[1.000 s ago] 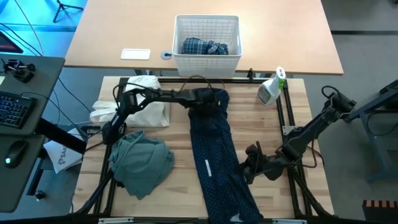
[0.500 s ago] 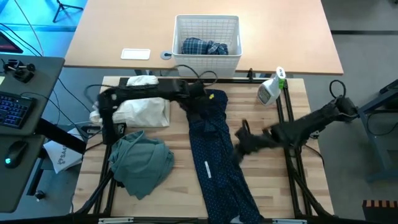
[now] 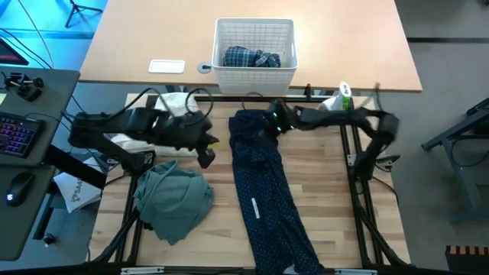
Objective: Fold Laundry from Bin
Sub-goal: Fold the dark blue polo
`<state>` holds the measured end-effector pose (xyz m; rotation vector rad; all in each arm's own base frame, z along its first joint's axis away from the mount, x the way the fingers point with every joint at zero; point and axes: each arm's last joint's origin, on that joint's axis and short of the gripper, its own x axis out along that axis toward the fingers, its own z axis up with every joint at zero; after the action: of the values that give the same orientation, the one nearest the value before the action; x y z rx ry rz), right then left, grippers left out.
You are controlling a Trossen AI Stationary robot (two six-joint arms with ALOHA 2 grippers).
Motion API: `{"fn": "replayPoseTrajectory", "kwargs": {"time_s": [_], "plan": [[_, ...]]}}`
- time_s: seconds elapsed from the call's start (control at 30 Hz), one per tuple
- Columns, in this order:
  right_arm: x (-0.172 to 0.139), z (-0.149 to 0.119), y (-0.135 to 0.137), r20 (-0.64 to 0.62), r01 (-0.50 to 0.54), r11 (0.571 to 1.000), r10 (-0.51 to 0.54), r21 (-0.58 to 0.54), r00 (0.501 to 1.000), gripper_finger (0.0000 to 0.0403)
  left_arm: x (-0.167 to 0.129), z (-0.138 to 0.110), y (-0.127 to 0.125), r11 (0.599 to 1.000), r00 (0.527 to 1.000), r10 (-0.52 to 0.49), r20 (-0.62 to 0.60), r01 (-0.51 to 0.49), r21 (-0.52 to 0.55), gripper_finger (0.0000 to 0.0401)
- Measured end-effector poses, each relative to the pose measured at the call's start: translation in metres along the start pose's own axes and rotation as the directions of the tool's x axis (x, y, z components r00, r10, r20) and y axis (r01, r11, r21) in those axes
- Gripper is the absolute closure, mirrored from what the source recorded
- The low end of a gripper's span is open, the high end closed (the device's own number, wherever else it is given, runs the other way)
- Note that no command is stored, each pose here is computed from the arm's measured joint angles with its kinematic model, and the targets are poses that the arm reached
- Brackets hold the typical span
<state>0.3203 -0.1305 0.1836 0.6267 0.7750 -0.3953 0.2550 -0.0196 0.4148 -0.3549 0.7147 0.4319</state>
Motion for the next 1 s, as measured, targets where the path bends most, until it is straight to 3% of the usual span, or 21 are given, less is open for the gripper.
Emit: {"fn": "replayPoseTrajectory", "kwargs": {"time_s": [0.2, 0.3, 0.43, 0.53, 0.63, 0.77, 0.9, 1.0], "plan": [[0.053, 0.027, -0.037, -0.071, 0.085, 0.996, -0.084, 0.006, 0.994, 0.0402, -0.013, -0.011, -0.011, 1.0, 0.999, 0.018, 0.031, -0.017, -0.027, 0.0401], [0.062, 0.033, -0.05, -0.108, 0.181, 0.983, -0.178, 0.022, 0.978, 0.0402, -0.012, -0.015, -0.013, 0.999, 1.0, 0.028, 0.004, -0.028, -0.022, 0.0401], [0.054, 0.036, -0.064, -0.072, 0.417, 0.909, -0.415, 0.017, 0.907, 0.0403, -0.011, -0.021, -0.011, 0.998, 0.997, 0.069, -0.036, -0.069, -0.012, 0.0401], [0.04, 0.048, -0.074, -0.009, 0.515, 0.855, -0.516, 0.05, 0.857, 0.0403, -0.011, -0.024, -0.008, 0.993, 0.991, 0.118, -0.057, -0.117, 0.014, 0.0401], [0.03, 0.062, -0.085, 0.02, 0.53, 0.844, -0.533, 0.08, 0.846, 0.0403, -0.011, -0.025, -0.004, 0.986, 0.985, 0.157, -0.064, -0.154, 0.056, 0.0401], [0.014, 0.077, -0.084, -0.002, 0.484, 0.875, -0.484, 0.029, 0.875, 0.0403, -0.01, -0.024, -0.001, 0.98, 0.983, 0.172, -0.065, -0.164, 0.112, 0.0401], [-0.022, 0.085, -0.051, 0.015, 0.455, 0.884, -0.456, -0.106, 0.89, 0.0403, -0.01, -0.023, 0.001, 0.971, 0.982, 0.173, -0.07, -0.158, 0.181, 0.0401], [-0.055, 0.076, -0.016, 0.023, 0.414, 0.887, -0.418, -0.205, 0.908, 0.0403, -0.009, -0.022, 0.003, 0.958, 0.981, 0.179, -0.07, -0.158, 0.239, 0.0401]]}}
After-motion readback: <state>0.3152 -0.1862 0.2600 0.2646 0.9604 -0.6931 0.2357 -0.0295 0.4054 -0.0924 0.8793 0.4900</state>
